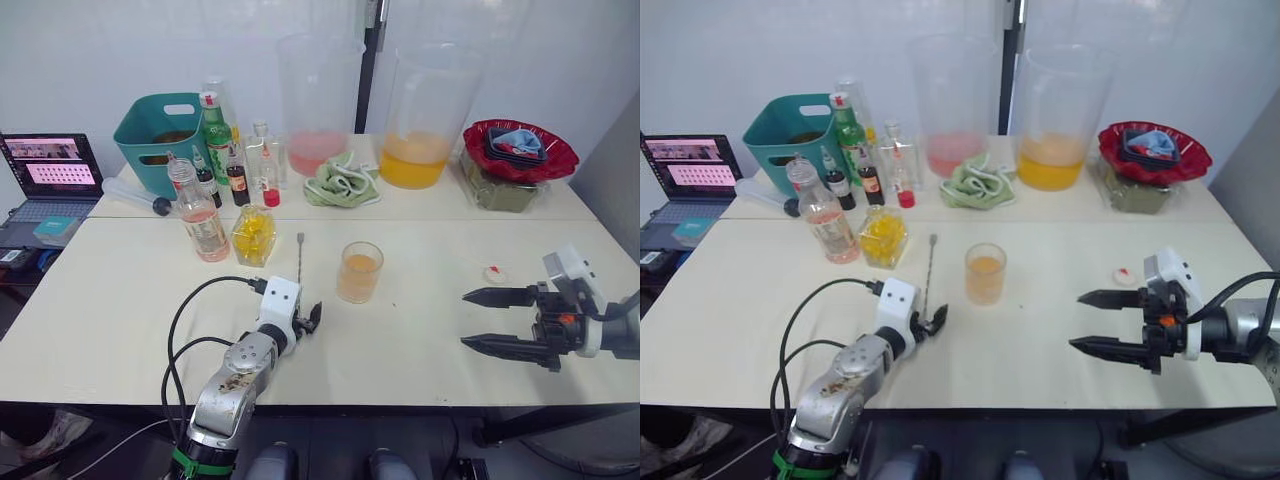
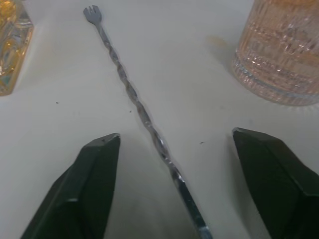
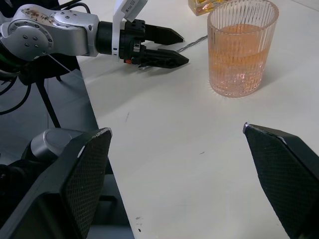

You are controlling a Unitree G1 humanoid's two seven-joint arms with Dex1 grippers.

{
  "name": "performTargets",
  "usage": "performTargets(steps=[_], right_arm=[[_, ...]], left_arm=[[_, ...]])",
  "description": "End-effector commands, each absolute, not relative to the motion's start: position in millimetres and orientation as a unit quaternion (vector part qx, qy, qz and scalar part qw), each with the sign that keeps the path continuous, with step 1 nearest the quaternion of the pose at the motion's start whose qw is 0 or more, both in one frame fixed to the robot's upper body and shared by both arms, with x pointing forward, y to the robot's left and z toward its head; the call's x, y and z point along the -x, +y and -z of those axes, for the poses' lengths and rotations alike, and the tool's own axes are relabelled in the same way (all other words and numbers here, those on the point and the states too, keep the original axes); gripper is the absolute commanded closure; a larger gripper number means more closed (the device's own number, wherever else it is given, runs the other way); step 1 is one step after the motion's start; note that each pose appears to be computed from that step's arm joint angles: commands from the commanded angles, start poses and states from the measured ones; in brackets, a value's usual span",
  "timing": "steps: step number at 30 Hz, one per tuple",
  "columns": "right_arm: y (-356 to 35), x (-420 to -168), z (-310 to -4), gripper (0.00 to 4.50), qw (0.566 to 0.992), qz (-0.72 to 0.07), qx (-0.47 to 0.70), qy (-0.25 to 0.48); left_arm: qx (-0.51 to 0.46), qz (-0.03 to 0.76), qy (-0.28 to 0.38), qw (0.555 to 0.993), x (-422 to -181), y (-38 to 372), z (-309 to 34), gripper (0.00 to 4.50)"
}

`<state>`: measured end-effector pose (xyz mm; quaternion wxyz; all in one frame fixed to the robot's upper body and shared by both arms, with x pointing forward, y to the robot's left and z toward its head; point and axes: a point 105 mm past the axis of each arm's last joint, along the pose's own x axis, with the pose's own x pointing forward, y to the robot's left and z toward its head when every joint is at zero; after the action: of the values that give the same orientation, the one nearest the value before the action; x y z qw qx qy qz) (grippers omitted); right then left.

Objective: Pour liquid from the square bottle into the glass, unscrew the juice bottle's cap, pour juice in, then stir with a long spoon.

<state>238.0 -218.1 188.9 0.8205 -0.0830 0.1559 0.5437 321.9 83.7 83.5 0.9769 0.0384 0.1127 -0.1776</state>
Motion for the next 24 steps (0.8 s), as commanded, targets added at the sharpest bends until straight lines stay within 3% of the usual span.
performTargets(steps=[1, 7, 8, 16, 20, 24], right_arm=[[-217.9, -237.4, -197.2, 0.0, 0.823, -0.544, 0.097, 0.133], [-215.3, -237.2, -193.7, 0.0, 0.818, -0.551, 0.098, 0.131], [-214.6, -237.6, -192.7, 0.0, 0.818, -0.551, 0.098, 0.131], [-209.2, -243.3, -182.2, 0.0, 0.816, -0.555, 0.095, 0.127], [-205.9, -244.9, -175.4, 0.0, 0.817, -0.556, 0.091, 0.122], [-198.0, -244.2, -169.6, 0.0, 0.816, -0.561, 0.072, 0.116]], left_arm=[[-0.04, 0.169, 0.131, 0.976, -320.9, 89.3, -75.6, 2.23], [-0.045, 0.15, 0.128, 0.979, -314.8, 112.0, -77.2, 4.32], [-0.055, 0.152, 0.124, 0.979, -314.8, 116.8, -78.3, 4.48], [-0.113, 0.194, 0.08, 0.971, -311.1, 153.8, -97.1, 4.48], [-0.135, 0.265, 0.067, 0.952, -296.7, 161.4, -105.1, 4.48], [-0.155, 0.329, 0.096, 0.927, -283.9, 170.0, -92.0, 4.48]])
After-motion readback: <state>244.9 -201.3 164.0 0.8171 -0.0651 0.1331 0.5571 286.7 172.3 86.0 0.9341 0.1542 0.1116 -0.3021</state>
